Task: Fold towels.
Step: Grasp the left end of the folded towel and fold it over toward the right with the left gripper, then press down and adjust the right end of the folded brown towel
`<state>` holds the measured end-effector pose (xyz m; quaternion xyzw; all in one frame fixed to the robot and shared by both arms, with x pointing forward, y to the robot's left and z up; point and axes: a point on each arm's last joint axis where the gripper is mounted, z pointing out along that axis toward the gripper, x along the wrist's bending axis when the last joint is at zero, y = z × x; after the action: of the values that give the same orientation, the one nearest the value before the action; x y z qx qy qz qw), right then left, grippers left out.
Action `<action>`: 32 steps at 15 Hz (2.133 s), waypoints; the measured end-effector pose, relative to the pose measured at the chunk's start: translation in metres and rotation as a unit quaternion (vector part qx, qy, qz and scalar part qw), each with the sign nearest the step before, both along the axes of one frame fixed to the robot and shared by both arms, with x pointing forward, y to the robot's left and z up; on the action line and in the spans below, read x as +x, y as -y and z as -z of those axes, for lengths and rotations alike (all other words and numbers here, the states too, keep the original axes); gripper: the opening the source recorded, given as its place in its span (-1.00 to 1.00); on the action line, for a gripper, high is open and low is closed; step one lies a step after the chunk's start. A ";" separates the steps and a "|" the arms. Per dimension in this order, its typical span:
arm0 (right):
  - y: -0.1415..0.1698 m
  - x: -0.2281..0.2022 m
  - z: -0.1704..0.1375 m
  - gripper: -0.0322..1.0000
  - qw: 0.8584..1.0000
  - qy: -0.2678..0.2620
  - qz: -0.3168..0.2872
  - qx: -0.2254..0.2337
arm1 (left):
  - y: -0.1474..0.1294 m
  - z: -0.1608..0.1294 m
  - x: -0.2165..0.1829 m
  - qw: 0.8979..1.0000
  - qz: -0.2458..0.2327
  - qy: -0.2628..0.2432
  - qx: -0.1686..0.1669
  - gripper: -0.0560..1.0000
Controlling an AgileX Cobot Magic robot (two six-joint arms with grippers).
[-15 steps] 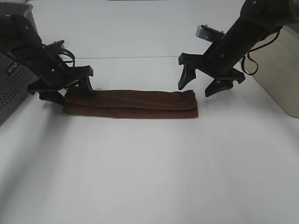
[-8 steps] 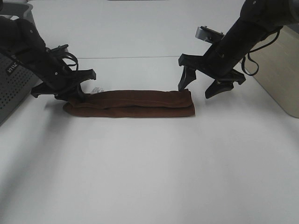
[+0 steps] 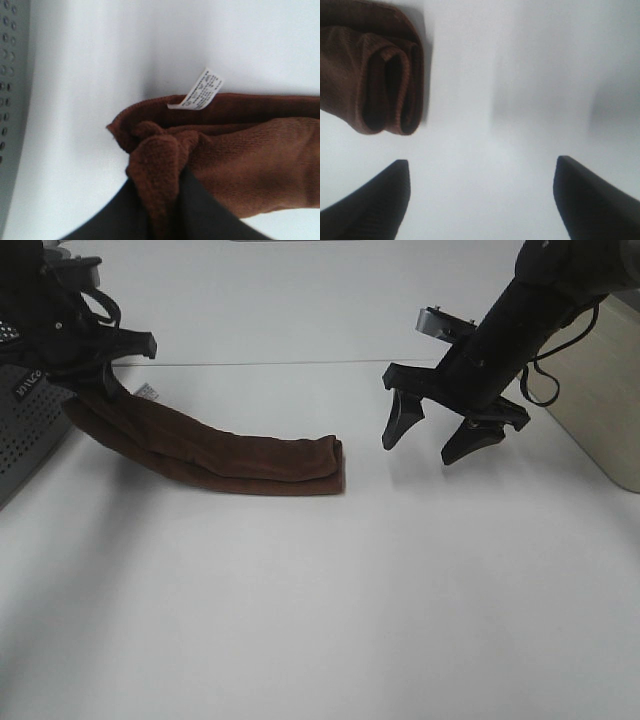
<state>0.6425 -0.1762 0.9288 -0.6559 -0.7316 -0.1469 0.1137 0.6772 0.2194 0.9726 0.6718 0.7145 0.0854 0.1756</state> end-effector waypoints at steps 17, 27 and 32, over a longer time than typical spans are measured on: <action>0.002 -0.018 -0.063 0.50 0.999 0.030 -0.019 0.015 | 0.170 0.024 -0.021 0.967 -0.014 -0.016 -0.255 0.03; -0.053 -0.015 -0.048 0.50 0.973 0.009 -0.037 0.226 | 0.060 -0.033 0.021 0.965 -0.060 0.115 -0.227 0.04; -0.103 -0.014 0.026 0.50 0.950 -0.031 -0.075 0.302 | 0.044 -0.031 0.022 0.973 -0.036 0.111 -0.200 0.04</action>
<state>0.6285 -0.0734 0.9026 -0.5385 -0.6959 -0.3316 0.3403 0.6996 0.1751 1.0032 0.5834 0.7169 0.0212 0.3812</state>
